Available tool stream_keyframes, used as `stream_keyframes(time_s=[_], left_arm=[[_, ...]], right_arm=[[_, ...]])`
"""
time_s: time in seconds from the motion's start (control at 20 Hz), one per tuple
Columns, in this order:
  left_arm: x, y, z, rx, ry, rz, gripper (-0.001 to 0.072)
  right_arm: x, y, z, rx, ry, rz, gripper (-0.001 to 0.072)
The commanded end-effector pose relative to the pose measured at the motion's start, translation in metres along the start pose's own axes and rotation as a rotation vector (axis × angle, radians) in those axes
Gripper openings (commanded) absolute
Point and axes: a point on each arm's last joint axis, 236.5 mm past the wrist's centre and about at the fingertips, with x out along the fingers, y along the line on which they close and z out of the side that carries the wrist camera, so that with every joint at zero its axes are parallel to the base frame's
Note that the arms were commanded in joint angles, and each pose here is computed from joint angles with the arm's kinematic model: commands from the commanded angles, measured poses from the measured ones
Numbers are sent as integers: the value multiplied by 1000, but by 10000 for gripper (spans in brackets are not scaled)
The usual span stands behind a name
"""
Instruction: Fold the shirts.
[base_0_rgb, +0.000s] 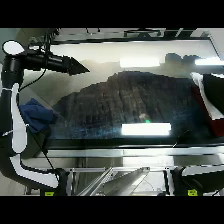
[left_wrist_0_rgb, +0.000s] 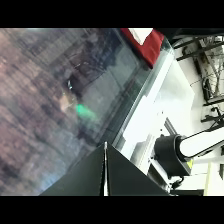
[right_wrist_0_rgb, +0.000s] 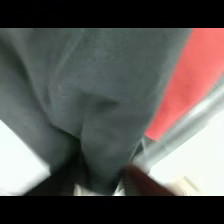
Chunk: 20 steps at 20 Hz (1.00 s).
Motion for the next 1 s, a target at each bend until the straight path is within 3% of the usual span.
stream_keyframes(time_s=[0.0, 0.15, 0.35, 0.4, 0.45, 0.5, 0.75, 0.95], left_arm=[[0, -1, -3, 0, 12, -5, 17], [0, -1, -3, 0, 12, -5, 18], [-3, 1, 1, -1, -7, 2, 16], [-6, 1, 6, -5, -29, 3, 16], [-9, 2, 11, -17, -43, 18, 15], [-17, 2, 17, -23, -67, 36, 7], [-61, -7, 33, -12, -155, 97, 6], [-58, -11, -21, -61, -108, 79, 7]], right_arm=[[1, -28, -14, 14, 61, -117, 697], [-8, -50, -22, 42, 80, -212, 697], [-16, -28, -19, 24, 43, -159, 692], [-17, -11, -19, 2, 36, -120, 534], [-18, 11, -21, -40, 35, -74, 117], [-19, 32, -24, -79, 32, -35, 49], [-35, 147, -64, -312, -27, 126, 18], [-57, 210, -146, -541, -155, 219, 18]])
